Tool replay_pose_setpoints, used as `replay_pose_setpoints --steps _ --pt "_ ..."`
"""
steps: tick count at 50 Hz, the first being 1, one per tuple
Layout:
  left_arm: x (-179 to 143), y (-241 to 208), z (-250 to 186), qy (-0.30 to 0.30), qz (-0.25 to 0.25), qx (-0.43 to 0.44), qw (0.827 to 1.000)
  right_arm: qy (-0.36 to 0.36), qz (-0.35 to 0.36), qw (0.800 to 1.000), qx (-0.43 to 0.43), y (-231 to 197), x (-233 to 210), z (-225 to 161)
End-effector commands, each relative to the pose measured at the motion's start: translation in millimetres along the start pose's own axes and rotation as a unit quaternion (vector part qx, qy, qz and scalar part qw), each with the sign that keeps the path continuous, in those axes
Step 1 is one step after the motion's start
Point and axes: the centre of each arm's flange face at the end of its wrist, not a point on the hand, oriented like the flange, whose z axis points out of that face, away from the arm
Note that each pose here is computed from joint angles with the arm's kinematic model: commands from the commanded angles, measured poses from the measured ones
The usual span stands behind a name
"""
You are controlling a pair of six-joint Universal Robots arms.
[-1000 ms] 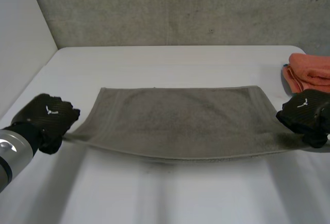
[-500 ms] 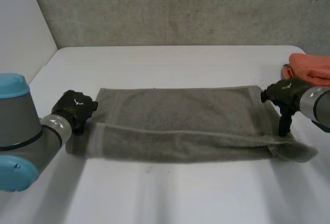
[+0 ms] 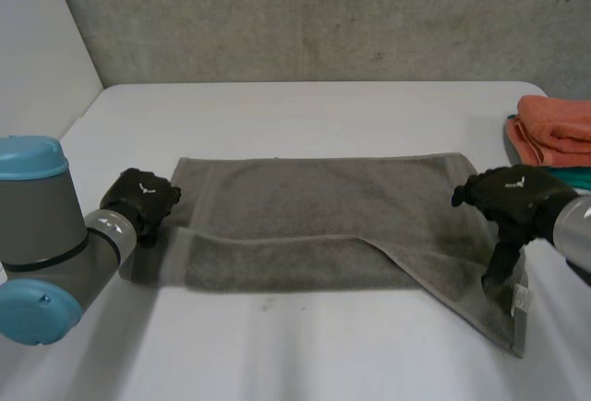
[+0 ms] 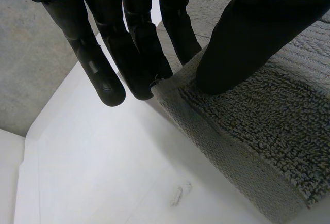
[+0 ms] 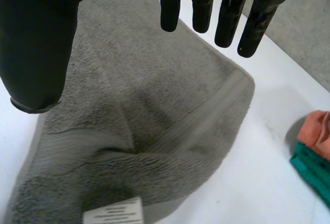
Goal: Fold the laundry.
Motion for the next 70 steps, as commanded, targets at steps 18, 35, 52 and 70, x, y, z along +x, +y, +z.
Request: replay_pose_setpoints --steps 18,35,52,70 --pt "1.8 -0.6 -0.3 0.002 -0.002 0.002 1.000 0.061 0.101 0.993 -0.011 73.7 -31.6 16.5" --pt "3.9 2.0 -1.1 0.005 -0.002 -0.002 1.000 0.051 0.107 0.993 -0.022 83.6 -39.2 15.0" --pt "-13.1 -17.4 -16.1 -0.020 -0.010 0.024 0.999 0.106 0.064 0.990 0.064 43.5 -1.1 20.7" --pt "-91.0 -105.0 -147.7 -0.152 -0.039 0.180 0.971 0.130 -0.112 0.976 0.133 -104.5 62.0 -89.2"
